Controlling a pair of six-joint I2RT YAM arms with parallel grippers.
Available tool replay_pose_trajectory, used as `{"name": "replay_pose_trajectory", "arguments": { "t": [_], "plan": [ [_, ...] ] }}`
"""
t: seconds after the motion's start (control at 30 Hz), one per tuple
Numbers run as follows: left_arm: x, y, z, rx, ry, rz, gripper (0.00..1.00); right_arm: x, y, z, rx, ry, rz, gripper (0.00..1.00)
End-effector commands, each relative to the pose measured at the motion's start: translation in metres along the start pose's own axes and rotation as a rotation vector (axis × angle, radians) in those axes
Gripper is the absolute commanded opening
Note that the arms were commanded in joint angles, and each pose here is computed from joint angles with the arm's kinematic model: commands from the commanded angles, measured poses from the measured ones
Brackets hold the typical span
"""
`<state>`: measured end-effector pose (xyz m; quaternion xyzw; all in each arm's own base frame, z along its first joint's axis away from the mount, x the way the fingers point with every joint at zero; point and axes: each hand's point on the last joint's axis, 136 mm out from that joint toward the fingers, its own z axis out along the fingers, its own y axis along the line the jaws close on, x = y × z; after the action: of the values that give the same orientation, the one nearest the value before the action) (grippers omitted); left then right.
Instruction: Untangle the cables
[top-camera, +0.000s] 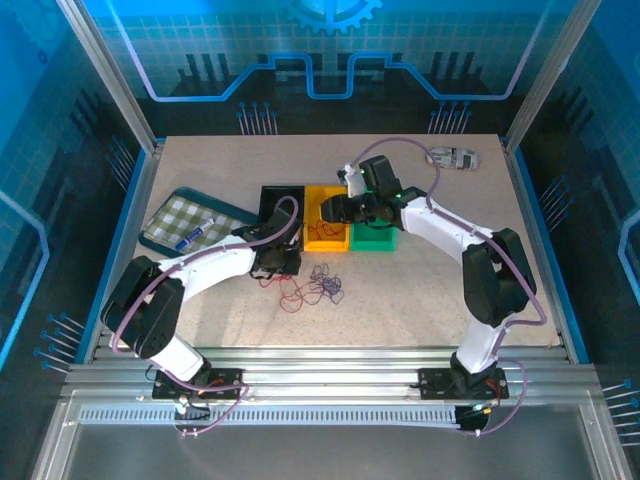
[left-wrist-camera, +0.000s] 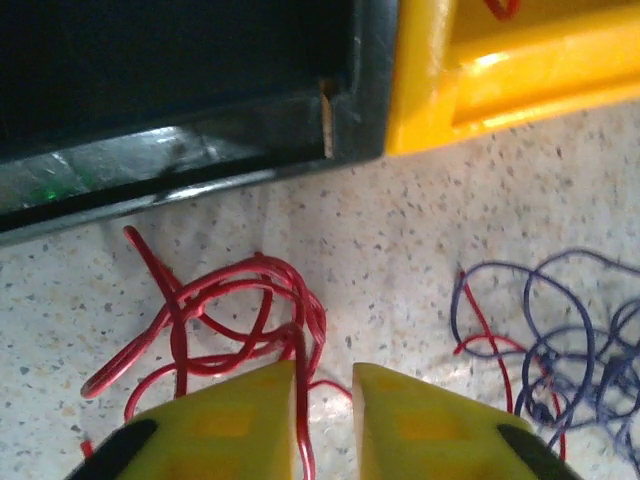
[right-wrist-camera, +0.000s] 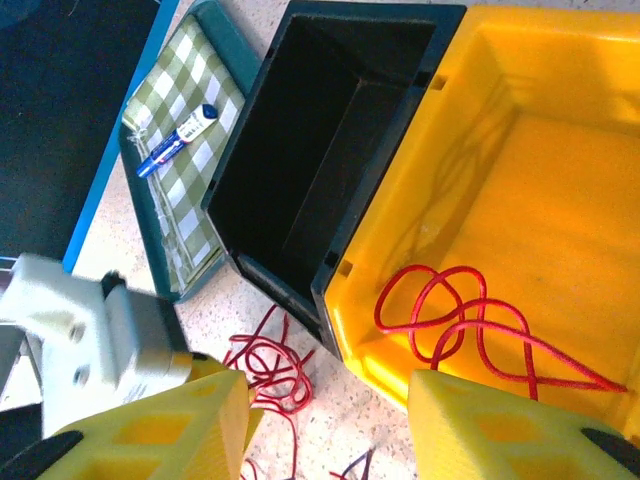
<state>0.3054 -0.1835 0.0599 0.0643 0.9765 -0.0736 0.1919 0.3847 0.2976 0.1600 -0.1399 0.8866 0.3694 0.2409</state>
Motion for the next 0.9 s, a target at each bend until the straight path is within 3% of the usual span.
{"name": "replay_pose_trajectory", "arguments": {
  "t": [0.0, 0.23, 0.33, 0.47, 0.63, 0.87],
  "plan": [
    [-0.016, 0.004, -0.007, -0.047, -0.042, -0.009, 0.03, 0.021, 0.020, -0.008, -0.059, 0.044, -0.051, 0.46],
    [-0.039, -0.012, -0.052, 0.138, -0.160, -0.097, 0.00, 0.111, 0.039, 0.001, -0.127, 0.290, -0.158, 0.45],
    [-0.048, -0.016, -0.072, 0.293, -0.174, -0.186, 0.00, 0.136, 0.047, 0.015, -0.146, 0.363, -0.200, 0.46],
    [-0.051, -0.026, -0.093, 0.442, -0.163, -0.232, 0.00, 0.149, 0.043, 0.040, -0.143, 0.415, -0.203, 0.46],
    [-0.041, -0.040, -0.106, 0.530, -0.101, -0.227, 0.00, 0.160, 0.022, 0.059, -0.073, 0.483, -0.193, 0.46],
    [-0.025, -0.043, -0.117, 0.569, -0.074, -0.213, 0.00, 0.150, 0.043, 0.045, -0.198, 0.381, -0.265, 0.59]
  ]
}}
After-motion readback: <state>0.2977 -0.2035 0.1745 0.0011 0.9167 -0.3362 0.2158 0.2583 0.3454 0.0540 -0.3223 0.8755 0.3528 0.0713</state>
